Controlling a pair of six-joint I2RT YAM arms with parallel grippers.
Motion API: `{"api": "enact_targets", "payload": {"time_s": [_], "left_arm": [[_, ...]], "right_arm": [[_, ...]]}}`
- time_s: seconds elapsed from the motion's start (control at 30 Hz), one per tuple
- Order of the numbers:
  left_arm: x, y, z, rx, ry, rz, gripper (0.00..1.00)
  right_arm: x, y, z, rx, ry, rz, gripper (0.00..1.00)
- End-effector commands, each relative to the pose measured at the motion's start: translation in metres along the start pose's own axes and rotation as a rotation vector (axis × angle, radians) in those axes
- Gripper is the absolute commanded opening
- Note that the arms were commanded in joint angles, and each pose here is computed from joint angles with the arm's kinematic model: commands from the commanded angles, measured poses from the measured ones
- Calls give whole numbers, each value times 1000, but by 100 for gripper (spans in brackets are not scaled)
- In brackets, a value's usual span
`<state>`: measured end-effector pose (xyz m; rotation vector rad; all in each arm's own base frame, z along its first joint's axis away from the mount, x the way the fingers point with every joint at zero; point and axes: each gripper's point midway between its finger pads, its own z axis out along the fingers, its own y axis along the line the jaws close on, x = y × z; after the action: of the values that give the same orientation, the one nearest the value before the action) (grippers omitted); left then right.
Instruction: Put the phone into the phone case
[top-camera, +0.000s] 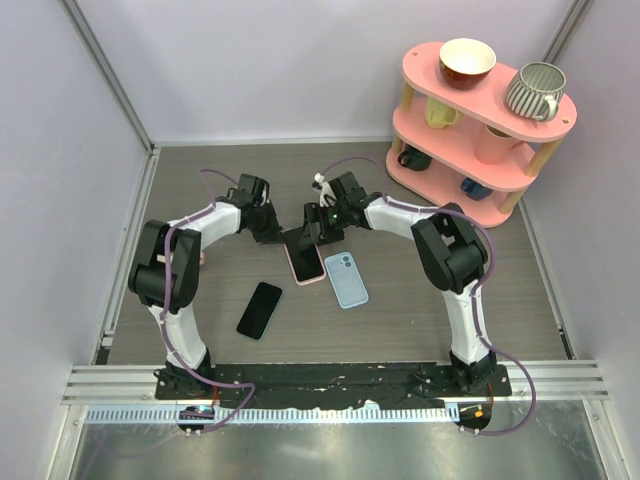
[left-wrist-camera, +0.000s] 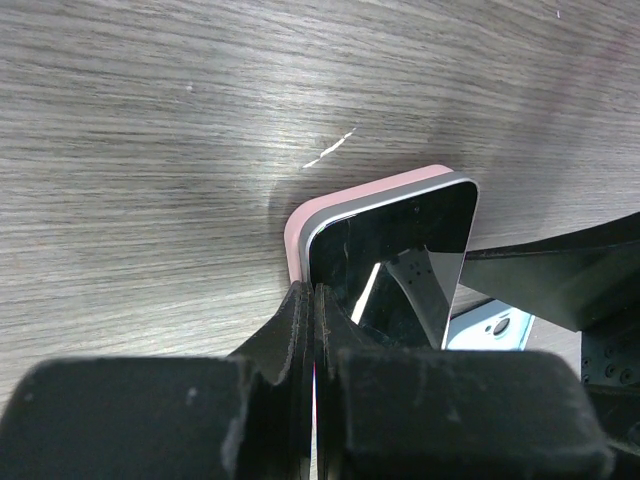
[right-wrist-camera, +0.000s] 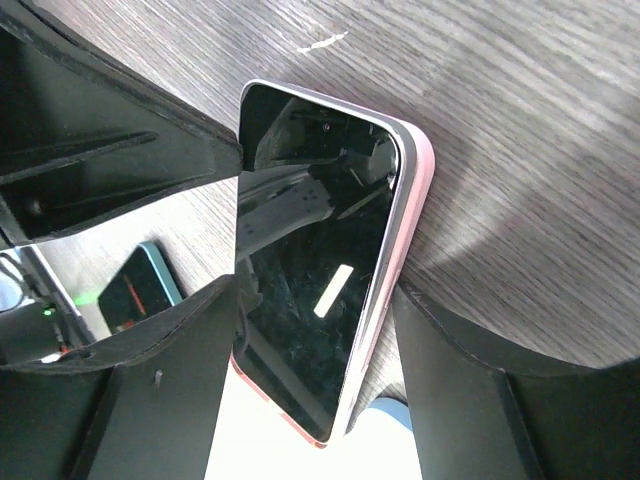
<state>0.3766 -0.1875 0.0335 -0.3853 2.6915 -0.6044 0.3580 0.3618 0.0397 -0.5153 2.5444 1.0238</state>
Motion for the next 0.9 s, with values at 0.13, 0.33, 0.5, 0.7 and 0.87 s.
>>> {"api": "enact_targets", "payload": {"time_s": [0.13, 0.33, 0.5, 0.7, 0.87], "left_arm": [[35, 24, 22, -67, 76, -25, 0], [40, 25, 22, -62, 83, -30, 0], [40, 22, 22, -46, 82, -40, 0], [40, 21, 19, -40, 77, -33, 0], [38, 18, 15, -31, 71, -25, 0]], "right_arm": [[-22, 43, 9, -258, -63, 56, 65], [-29, 64, 2, -386, -99, 65, 64], [-32, 70, 1, -437, -111, 98, 64], [-24, 40, 9, -275, -103, 131, 57], [-16, 21, 2, -226, -108, 129, 24]]}}
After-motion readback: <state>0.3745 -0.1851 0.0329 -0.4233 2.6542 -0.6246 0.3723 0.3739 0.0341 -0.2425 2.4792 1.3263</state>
